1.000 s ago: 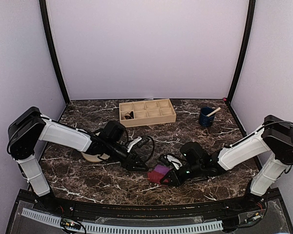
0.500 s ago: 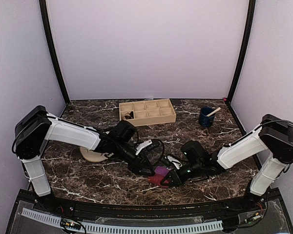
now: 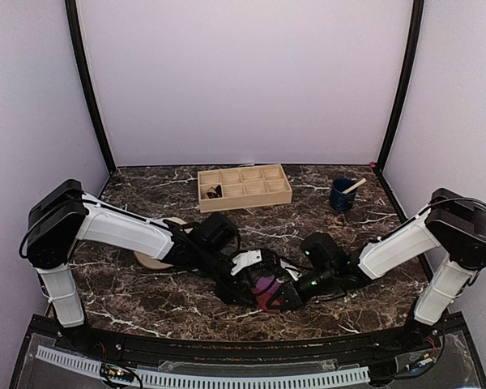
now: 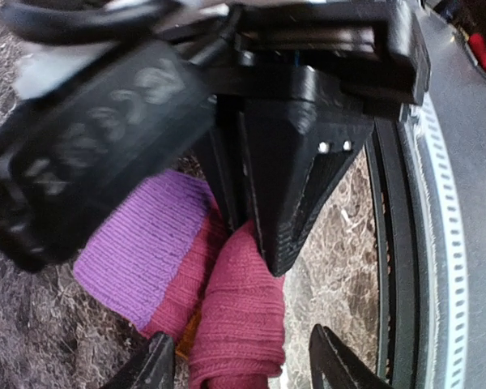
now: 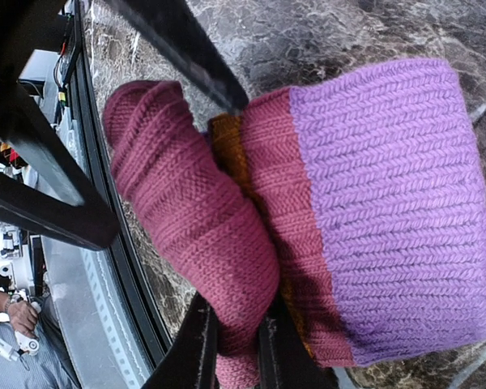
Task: Roll the socks
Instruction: Roll the sock at the center of the board.
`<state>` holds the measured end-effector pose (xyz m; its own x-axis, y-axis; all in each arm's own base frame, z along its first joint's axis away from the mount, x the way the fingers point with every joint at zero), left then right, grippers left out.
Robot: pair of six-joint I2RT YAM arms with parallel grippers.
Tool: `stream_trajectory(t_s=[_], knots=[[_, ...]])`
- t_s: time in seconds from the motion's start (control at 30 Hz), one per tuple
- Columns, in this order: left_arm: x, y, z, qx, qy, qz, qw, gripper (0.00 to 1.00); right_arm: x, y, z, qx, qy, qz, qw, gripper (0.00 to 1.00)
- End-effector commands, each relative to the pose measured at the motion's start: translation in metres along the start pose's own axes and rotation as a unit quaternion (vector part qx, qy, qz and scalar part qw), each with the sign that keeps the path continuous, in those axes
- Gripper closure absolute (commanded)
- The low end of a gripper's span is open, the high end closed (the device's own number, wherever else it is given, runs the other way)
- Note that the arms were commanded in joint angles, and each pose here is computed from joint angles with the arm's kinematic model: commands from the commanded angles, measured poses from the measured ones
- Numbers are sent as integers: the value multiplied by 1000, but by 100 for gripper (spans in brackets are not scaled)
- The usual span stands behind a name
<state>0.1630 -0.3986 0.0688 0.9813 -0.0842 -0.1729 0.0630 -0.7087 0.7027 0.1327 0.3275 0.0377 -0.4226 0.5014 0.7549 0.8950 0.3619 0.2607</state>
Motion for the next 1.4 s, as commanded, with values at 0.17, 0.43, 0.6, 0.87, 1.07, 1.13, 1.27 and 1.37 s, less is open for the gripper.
stream_trajectory(t_s=[0.17, 0.43, 0.6, 0.87, 1.07, 1.13, 1.27, 1.37], knots=[[-7, 0, 1, 40, 32, 85, 995, 42, -9, -7, 3, 25, -11, 12, 1000, 100], [-8, 4, 4, 46, 42, 111, 992, 55, -10, -8, 2, 28, -14, 12, 999, 100], [-7, 8, 1, 41, 63, 123, 990, 64, -11, -9, 3, 31, -14, 14, 999, 100], [-12, 13, -2, 33, 69, 133, 988, 68, -11, -8, 4, 34, -14, 15, 999, 100], [-12, 12, -1, 36, 66, 131, 989, 80, -14, -9, 4, 35, -22, 16, 999, 100], [-13, 9, 2, 43, 58, 125, 990, 84, -16, -9, 3, 33, -27, 18, 999, 100], [-12, 3, 8, 53, 50, 112, 991, 93, -19, -10, 2, 31, -35, 23, 999, 97], [-14, 2, 10, 51, 45, 105, 992, 100, -21, -12, 1, 29, -37, 26, 999, 94]])
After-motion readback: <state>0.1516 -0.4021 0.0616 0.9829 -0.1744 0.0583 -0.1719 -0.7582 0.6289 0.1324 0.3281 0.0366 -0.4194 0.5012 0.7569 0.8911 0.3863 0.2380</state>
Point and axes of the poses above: each gripper's point midway between its finger pads, its own z axis out along the fingers, its own x axis along the line the jaws close on, y = z × x, the point moved 2 cm from there along -z, back along the fingers, and after that the axes turned 11 degrees about z, right-handed, at the moved point
